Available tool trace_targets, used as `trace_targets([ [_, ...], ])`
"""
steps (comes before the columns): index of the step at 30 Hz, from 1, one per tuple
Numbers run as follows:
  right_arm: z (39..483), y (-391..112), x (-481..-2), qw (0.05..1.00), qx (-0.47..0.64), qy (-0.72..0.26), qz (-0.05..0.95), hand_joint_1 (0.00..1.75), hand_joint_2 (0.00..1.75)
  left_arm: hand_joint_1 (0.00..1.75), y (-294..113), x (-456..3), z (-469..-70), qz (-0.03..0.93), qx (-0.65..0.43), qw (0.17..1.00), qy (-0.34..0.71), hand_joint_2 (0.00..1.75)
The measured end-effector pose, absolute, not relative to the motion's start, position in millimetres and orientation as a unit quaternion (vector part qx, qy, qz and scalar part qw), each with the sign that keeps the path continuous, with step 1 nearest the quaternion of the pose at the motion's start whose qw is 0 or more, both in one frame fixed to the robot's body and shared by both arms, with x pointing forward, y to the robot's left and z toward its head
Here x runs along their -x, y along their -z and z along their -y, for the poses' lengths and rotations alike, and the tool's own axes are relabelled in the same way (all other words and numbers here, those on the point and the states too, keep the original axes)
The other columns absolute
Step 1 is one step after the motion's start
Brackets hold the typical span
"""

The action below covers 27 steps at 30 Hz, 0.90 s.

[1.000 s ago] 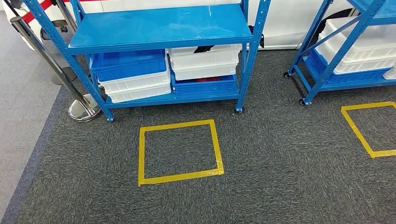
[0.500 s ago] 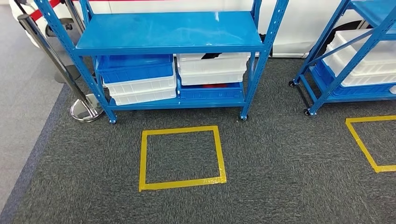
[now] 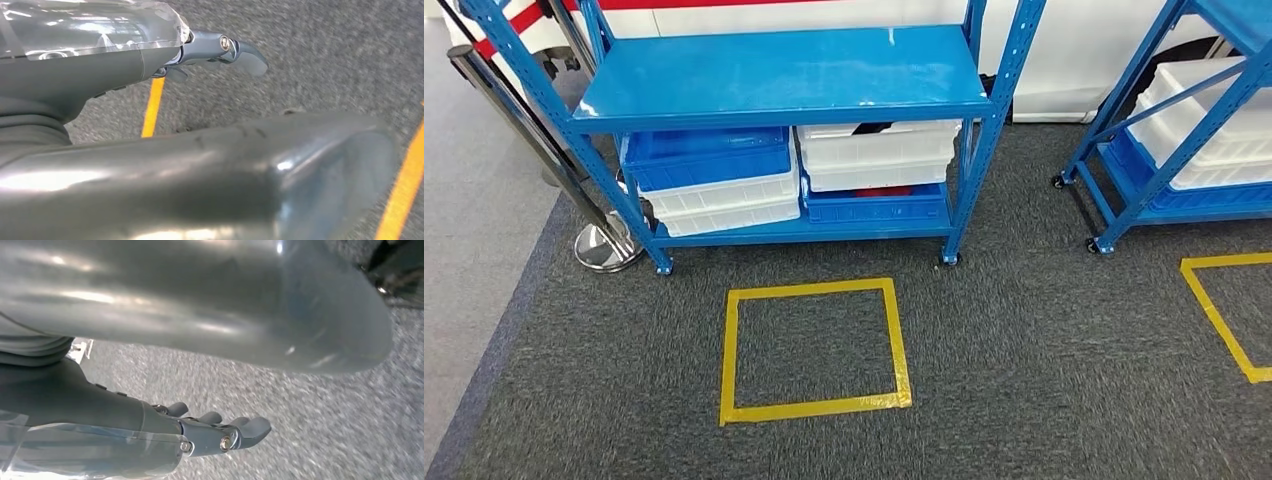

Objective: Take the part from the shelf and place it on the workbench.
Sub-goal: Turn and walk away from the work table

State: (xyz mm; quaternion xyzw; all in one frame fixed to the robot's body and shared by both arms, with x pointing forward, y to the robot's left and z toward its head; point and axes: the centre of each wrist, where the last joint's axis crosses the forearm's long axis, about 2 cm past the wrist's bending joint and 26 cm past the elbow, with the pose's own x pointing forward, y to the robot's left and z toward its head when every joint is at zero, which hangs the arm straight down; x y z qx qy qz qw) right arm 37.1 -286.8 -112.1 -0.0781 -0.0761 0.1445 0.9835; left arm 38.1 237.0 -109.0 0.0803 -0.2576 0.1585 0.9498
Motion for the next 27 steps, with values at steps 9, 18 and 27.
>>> trace_targets([
  [9, 285.3, 112.0, -38.1, 0.984, 0.077, -0.14, 0.076, 0.0, 0.0, 0.0, 109.5, -35.1, -238.6, 0.256, -0.081, 0.951, -0.153, 0.0],
  [18, 285.6, 111.4, -43.8, 0.984, 0.079, -0.14, 0.081, 0.0, 0.0, 0.0, 109.0, -38.0, -236.3, 0.256, -0.076, 0.951, -0.153, 0.0],
  [27, 289.0, 112.0, -38.2, 0.984, 0.082, -0.141, 0.076, 0.0, 0.0, 0.0, 108.7, -38.3, -234.4, 0.256, -0.074, 0.951, -0.154, 0.0],
])
